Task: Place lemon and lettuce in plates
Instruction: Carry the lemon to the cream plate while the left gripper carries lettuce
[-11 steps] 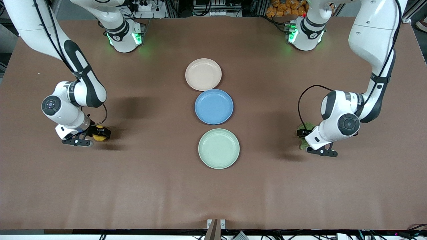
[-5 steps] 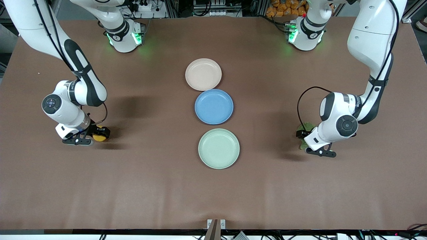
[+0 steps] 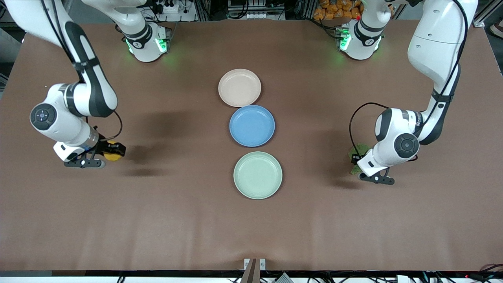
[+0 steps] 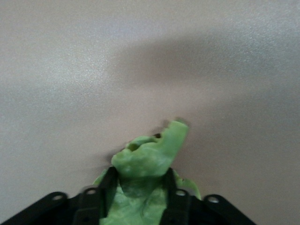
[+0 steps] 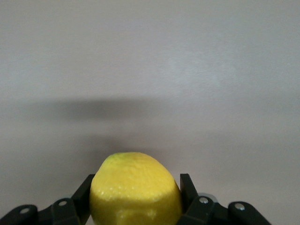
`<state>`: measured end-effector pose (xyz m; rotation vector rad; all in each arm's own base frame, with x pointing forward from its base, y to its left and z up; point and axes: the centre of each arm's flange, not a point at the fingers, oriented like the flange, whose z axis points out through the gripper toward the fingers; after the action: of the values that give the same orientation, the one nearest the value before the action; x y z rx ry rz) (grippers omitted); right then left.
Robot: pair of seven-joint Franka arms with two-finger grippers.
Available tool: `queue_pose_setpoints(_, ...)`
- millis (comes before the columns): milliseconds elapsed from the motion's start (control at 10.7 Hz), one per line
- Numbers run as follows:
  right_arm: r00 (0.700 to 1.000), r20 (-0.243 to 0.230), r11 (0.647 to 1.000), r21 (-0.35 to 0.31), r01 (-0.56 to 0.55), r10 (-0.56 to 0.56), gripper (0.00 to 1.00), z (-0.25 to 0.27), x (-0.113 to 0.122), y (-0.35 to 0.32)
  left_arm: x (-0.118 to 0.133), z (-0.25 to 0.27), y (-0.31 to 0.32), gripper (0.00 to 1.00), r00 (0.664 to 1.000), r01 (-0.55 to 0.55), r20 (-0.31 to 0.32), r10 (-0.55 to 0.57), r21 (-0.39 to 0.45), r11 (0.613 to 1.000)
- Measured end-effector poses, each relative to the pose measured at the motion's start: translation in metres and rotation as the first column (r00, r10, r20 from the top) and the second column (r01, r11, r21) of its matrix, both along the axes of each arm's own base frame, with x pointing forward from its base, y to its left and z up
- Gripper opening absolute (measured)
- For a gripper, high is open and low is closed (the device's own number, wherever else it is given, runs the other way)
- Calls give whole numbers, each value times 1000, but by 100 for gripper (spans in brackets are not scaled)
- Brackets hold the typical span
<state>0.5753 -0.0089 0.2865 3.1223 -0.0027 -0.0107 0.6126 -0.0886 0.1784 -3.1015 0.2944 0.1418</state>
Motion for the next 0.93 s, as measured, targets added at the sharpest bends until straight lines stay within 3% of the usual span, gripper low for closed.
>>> queue_pose_setpoints(280,999,-25,999,21,-47,47,76,48,-8,59,2,2,0,11,1000,-1,13,1,-2,1000)
queue_pose_setpoints(373,997,-39,997,29,-69,70,76,65,-13,88,2,3,0,4,1000,-9,17,9,-3,1000)
queue_pose_setpoints(653,980,-35,980,34,-196,197,76,87,-30,179,9,23,-31,4,995,-75,68,76,-19,997)
queue_pose_setpoints(932,941,-39,941,35,-336,337,76,87,-62,259,11,40,-75,4,988,-113,104,115,-33,993)
